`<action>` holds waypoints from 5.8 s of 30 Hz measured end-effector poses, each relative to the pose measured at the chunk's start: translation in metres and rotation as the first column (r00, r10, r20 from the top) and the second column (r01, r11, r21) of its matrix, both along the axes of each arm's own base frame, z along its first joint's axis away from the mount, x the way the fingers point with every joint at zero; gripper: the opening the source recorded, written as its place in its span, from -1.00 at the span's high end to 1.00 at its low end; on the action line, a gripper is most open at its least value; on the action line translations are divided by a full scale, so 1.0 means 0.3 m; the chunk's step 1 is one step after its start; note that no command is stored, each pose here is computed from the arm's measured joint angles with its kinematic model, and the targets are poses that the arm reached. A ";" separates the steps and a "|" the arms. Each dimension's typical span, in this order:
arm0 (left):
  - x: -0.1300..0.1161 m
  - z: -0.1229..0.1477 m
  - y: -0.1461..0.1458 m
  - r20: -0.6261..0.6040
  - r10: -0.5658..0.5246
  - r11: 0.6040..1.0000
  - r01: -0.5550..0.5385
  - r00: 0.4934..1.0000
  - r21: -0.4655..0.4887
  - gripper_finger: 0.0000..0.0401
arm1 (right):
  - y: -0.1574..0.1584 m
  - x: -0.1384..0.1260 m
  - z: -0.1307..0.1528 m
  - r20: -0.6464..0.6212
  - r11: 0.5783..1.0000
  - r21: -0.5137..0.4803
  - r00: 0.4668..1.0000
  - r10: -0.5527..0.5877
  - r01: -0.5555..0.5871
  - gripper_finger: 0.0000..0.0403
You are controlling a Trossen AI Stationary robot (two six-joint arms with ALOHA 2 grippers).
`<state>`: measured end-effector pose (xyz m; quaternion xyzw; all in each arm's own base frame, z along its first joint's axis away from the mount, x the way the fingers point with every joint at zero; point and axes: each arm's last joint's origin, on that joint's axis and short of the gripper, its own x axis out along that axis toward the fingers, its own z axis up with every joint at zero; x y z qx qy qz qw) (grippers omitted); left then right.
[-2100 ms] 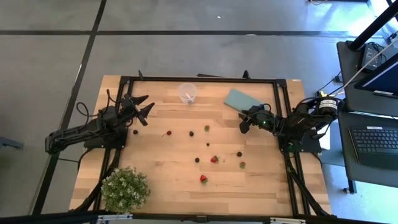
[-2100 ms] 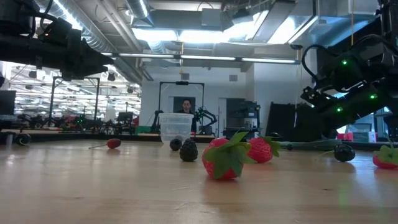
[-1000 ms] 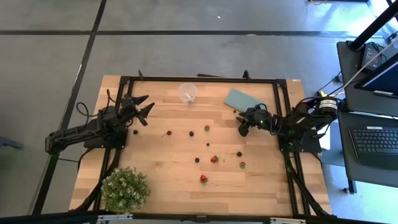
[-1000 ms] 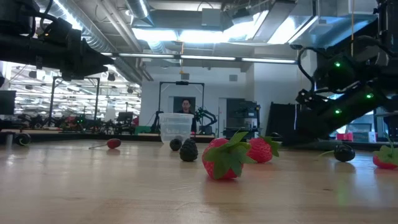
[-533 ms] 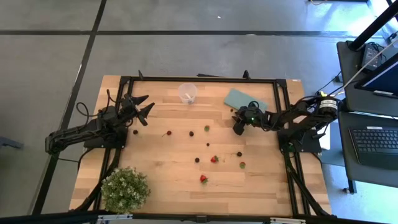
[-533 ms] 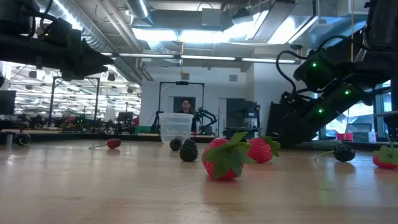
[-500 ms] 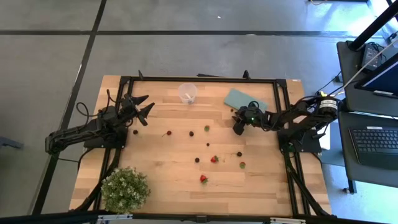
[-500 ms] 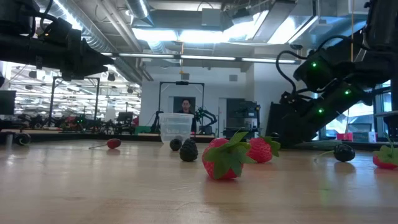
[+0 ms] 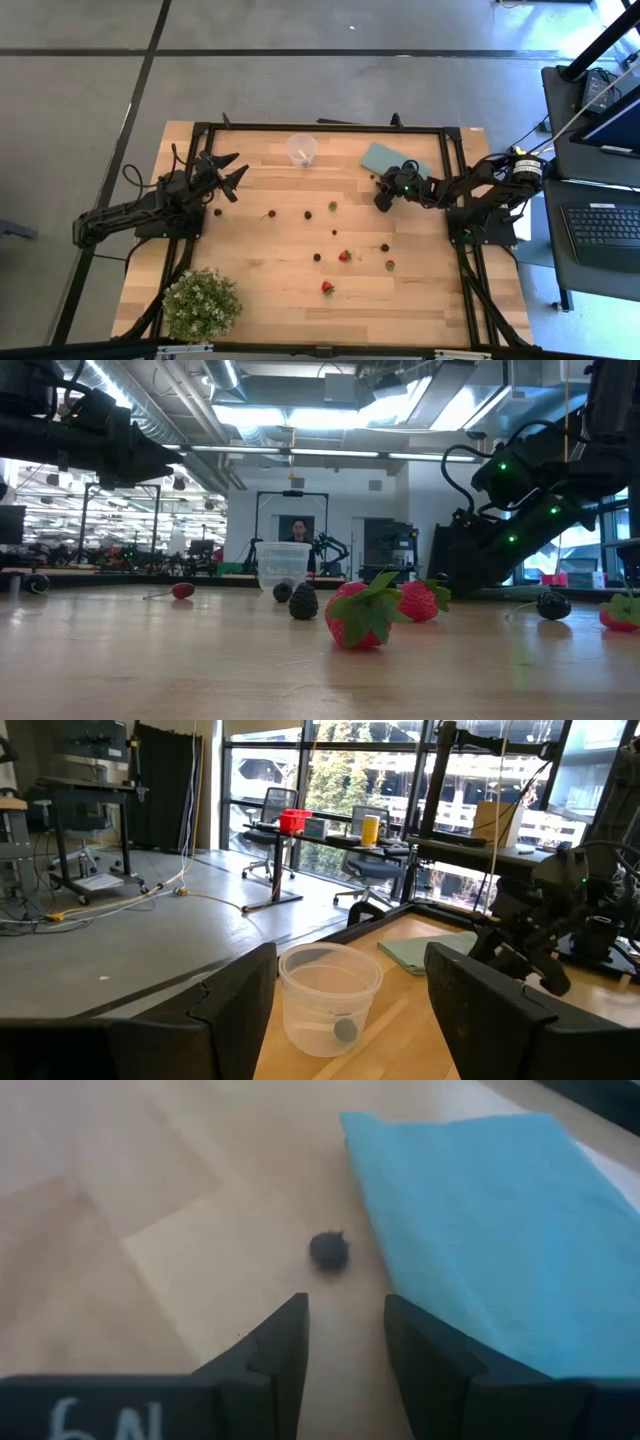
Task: Pick and placing Produce into tupperware
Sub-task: Put the top blueberry into the transparent container
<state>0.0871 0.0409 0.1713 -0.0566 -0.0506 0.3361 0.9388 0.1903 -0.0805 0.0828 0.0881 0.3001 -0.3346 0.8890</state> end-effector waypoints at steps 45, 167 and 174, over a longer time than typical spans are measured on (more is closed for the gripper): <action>0.000 0.000 0.000 0.000 0.000 1.000 0.000 1.000 0.000 -0.23 | 0.006 0.005 -0.001 0.031 0.994 0.065 0.996 0.089 -0.091 0.27; 0.000 0.000 0.000 -0.016 0.002 1.000 -0.002 1.000 0.020 -0.23 | -0.083 0.063 -0.050 -0.036 0.995 0.078 0.998 0.058 -0.055 0.10; 0.000 0.000 0.000 -0.016 0.002 1.000 -0.002 1.000 0.020 -0.23 | -0.078 0.065 -0.049 -0.024 0.994 0.096 0.998 0.058 -0.056 0.17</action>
